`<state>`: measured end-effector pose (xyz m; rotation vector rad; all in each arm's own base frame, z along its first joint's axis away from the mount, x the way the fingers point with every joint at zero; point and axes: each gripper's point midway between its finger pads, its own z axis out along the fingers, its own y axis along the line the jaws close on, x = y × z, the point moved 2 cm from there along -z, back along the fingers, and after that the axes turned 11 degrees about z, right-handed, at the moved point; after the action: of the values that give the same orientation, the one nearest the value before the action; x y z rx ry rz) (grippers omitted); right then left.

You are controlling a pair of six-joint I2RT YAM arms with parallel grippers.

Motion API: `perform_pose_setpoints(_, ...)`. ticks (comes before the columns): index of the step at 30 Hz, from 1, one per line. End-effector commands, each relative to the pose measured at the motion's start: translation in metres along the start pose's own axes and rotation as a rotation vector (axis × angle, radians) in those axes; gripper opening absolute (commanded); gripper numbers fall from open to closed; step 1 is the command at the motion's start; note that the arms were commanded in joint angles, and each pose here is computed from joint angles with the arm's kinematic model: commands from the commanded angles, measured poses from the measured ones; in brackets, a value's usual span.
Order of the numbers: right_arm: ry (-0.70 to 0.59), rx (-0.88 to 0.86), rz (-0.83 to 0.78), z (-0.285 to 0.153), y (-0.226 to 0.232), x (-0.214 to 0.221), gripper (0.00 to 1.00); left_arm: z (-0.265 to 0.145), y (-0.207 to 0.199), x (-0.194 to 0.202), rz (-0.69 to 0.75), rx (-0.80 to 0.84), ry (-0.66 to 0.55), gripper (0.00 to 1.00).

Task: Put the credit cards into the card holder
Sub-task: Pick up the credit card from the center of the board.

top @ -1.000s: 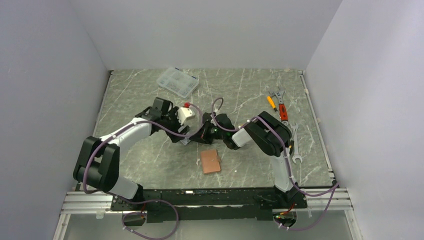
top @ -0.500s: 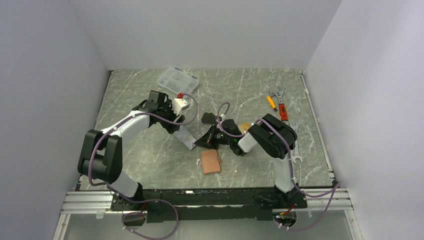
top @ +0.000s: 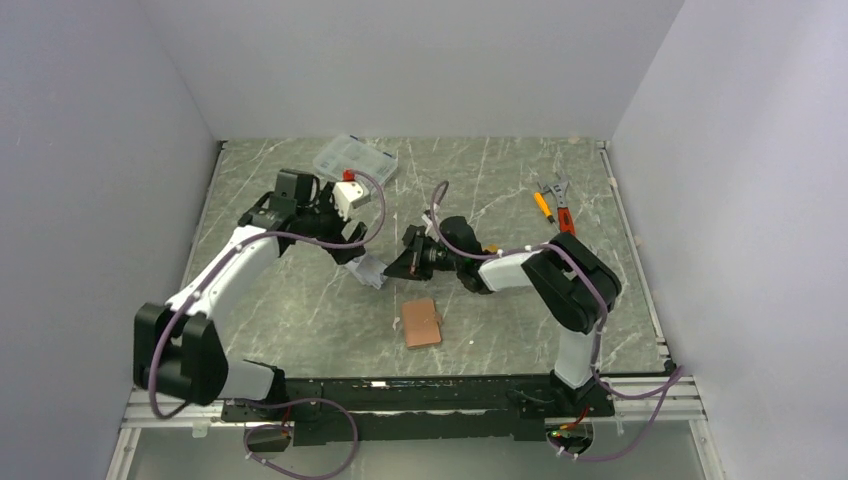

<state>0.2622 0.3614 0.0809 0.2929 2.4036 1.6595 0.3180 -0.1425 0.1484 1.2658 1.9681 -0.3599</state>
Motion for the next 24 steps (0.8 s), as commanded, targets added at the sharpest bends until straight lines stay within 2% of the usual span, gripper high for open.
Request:
perform_pose_setpoints(1,0.06,0.026,-0.243,-0.01,0.027,-0.003,0.0,-0.042,-0.03,-0.052,0.062,0.144,-0.205,0.99)
perform_pose_setpoints(8,0.206,0.048,-0.509,-0.039,0.055,0.009,0.0,-0.055,-0.047,-0.047,0.188,0.266,-0.241,0.99)
perform_pose_setpoints(12,0.249,0.059,-0.56,-0.059,0.065,0.018,0.0,-0.066,-0.049,-0.055,0.253,0.303,-0.284,0.99)
perform_pose_setpoints(17,0.27,0.084,-0.624,-0.074,0.076,0.029,0.0,-0.076,-0.062,-0.065,0.257,0.395,-0.336,0.99)
perform_pose_setpoints(21,0.264,0.046,-0.68,-0.082,0.093,0.042,0.0,-0.069,-0.069,-0.063,0.265,0.388,-0.353,0.99)
perform_pose_setpoints(24,0.269,0.019,-0.712,-0.087,0.107,0.049,0.0,-0.064,-0.086,-0.057,0.255,0.442,-0.355,0.99)
